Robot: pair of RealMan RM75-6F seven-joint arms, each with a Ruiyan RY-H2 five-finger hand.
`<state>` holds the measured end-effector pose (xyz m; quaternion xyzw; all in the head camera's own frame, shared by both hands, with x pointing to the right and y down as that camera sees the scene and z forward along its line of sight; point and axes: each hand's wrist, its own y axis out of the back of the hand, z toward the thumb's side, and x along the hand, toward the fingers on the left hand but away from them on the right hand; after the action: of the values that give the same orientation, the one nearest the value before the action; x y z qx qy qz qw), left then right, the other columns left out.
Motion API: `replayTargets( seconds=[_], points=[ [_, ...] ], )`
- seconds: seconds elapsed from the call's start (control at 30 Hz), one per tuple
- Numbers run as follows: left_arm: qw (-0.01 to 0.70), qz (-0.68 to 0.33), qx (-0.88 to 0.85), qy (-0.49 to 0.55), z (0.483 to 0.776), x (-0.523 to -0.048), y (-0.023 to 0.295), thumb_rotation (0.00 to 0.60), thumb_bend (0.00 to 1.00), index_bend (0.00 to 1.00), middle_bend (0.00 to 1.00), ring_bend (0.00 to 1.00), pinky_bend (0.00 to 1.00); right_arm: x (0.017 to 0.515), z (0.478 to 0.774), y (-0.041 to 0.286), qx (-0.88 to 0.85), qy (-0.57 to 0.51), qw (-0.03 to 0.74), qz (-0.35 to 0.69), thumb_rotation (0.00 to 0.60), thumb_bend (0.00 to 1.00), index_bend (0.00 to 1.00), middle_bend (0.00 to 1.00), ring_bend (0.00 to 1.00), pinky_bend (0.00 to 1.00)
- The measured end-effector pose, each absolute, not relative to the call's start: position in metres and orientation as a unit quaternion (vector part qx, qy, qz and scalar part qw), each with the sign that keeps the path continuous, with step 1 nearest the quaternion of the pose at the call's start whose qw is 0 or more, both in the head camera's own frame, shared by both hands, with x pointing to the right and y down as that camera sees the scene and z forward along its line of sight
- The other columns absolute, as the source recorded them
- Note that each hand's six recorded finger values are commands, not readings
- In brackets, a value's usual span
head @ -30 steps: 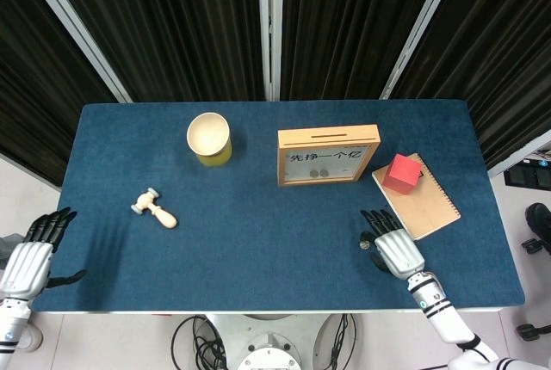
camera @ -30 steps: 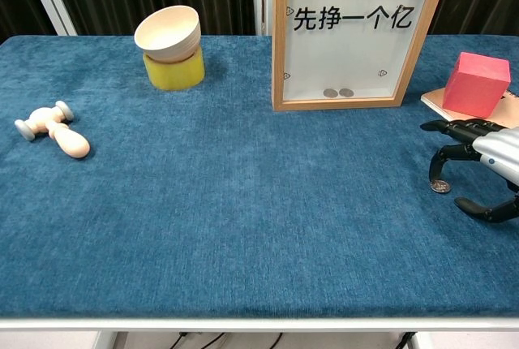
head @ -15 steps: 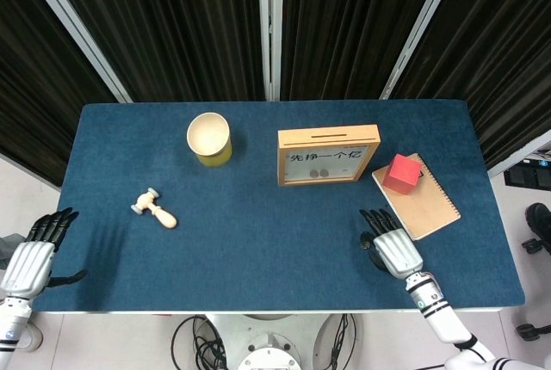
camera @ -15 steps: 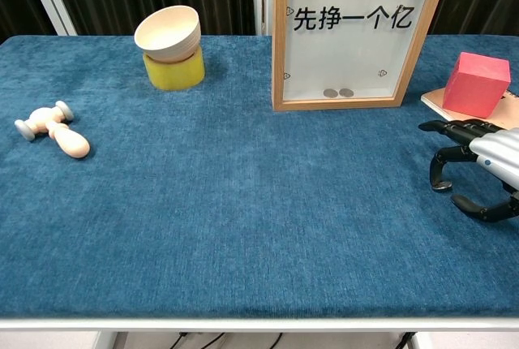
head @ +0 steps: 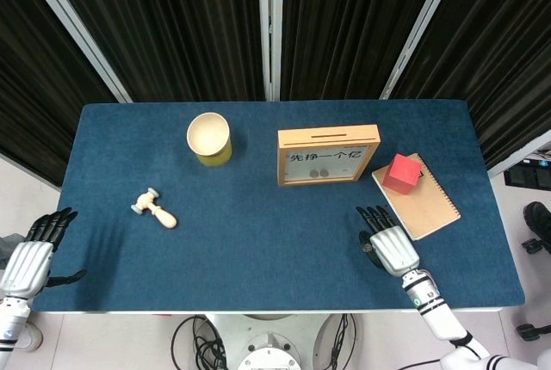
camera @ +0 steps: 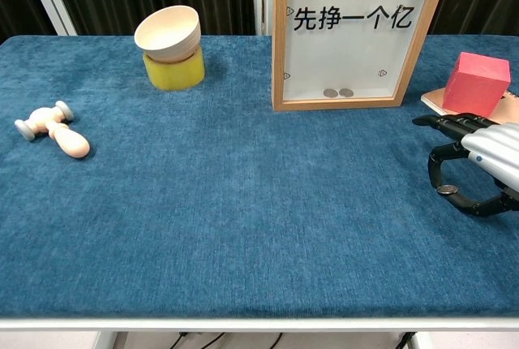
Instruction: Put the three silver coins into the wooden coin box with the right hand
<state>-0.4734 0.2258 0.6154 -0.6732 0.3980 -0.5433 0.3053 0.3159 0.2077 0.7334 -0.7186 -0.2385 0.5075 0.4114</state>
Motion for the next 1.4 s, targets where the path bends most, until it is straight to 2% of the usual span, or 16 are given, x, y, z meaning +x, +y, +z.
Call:
replayTargets(
  seconds=[0.53,1.07,1.2,1.4],
  points=[
    [0.308,-0.537,-0.676,0.401,0.612,-0.471,0.225,0.600,0.00,0.02,0.00,0.00,0.00,0.317,0.728,0.205,-0.719,-0.248,0.415,0.500,0.600,0.34,0.50,0.03,0.00,0.00],
    [0.312,-0.539,-0.672,0.400,0.612,-0.469,0.223,0.600,0.00,0.02,0.00,0.00,0.00,0.318,0.726,0.201,-0.720,-0.256,0.409,0.499,0.600,0.40,0.66,0.05,0.00,0.00],
    [0.313,-0.540,-0.671,0.400,0.611,-0.470,0.223,0.600,0.00,0.02,0.00,0.00,0.00,0.315,0.714,0.195,-0.721,-0.273,0.414,0.484,0.600,0.43,0.68,0.04,0.00,0.00],
    [0.317,-0.536,-0.673,0.399,0.608,-0.467,0.224,0.600,0.00,0.02,0.00,0.00,0.00,0.302,0.674,0.173,-0.730,-0.326,0.412,0.438,0.600,0.43,0.68,0.05,0.00,0.00]
  ],
)
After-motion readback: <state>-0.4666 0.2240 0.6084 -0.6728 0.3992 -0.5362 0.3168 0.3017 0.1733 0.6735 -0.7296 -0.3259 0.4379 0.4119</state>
